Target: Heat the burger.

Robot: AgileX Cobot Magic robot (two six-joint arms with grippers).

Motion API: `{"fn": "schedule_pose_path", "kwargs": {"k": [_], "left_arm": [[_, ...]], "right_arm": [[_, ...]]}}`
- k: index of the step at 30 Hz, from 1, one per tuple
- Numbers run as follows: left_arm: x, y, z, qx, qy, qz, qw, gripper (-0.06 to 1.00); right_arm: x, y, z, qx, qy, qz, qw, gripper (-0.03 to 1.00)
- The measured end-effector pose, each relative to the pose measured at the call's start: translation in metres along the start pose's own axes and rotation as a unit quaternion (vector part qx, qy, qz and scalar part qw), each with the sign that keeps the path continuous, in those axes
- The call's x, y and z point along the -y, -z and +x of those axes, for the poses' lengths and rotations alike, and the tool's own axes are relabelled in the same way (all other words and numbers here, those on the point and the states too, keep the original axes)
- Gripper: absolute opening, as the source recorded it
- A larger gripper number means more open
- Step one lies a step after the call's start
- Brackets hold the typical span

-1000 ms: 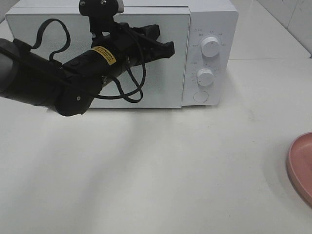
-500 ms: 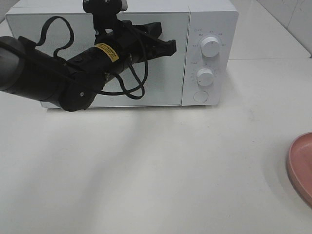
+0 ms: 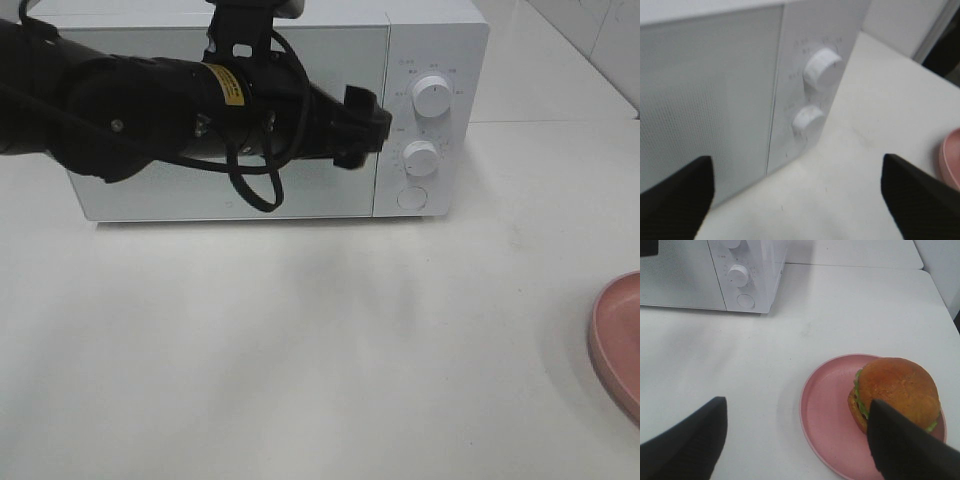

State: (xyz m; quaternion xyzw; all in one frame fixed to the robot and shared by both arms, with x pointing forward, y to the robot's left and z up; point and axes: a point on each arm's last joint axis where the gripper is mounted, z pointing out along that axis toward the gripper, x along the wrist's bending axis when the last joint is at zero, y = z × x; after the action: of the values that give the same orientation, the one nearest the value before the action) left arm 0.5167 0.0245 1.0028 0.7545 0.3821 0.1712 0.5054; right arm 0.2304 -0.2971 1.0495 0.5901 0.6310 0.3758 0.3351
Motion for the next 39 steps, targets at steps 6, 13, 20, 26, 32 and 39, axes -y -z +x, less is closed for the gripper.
{"fn": "schedule_pose_path", "kwargs": {"k": [6,13,20,26,32,39], "left_arm": [[0.008,0.024,-0.007,-0.001,-0.009,0.126,0.992,0.98],[0.009,0.059,-0.007,-0.008,-0.014,0.237,0.971,0.99],[0.010,0.107,-0.006,-0.018,-0.026,0.350,0.936,0.99],[-0.006,0.150,0.022,-0.066,0.018,0.357,0.931,0.99],[-0.015,0.178,0.046,-0.103,0.057,0.345,0.931,0.99],[-0.019,0.246,0.093,-0.205,0.161,0.319,0.911,0.99]], "right_arm": [[0.000,0.000,0.000,0.000,0.000,0.000,1.000,0.75],[0.000,0.000,0.000,0.000,0.000,0.000,1.000,0.75],[0.000,0.000,0.000,0.000,0.000,0.000,1.000,0.75],[0.000,0.000,0.000,0.000,0.000,0.000,1.000,0.75],[0.000,0.000,0.000,0.000,0.000,0.000,1.000,0.75],[0.000,0.000,0.000,0.000,0.000,0.000,1.000,0.75]]}}
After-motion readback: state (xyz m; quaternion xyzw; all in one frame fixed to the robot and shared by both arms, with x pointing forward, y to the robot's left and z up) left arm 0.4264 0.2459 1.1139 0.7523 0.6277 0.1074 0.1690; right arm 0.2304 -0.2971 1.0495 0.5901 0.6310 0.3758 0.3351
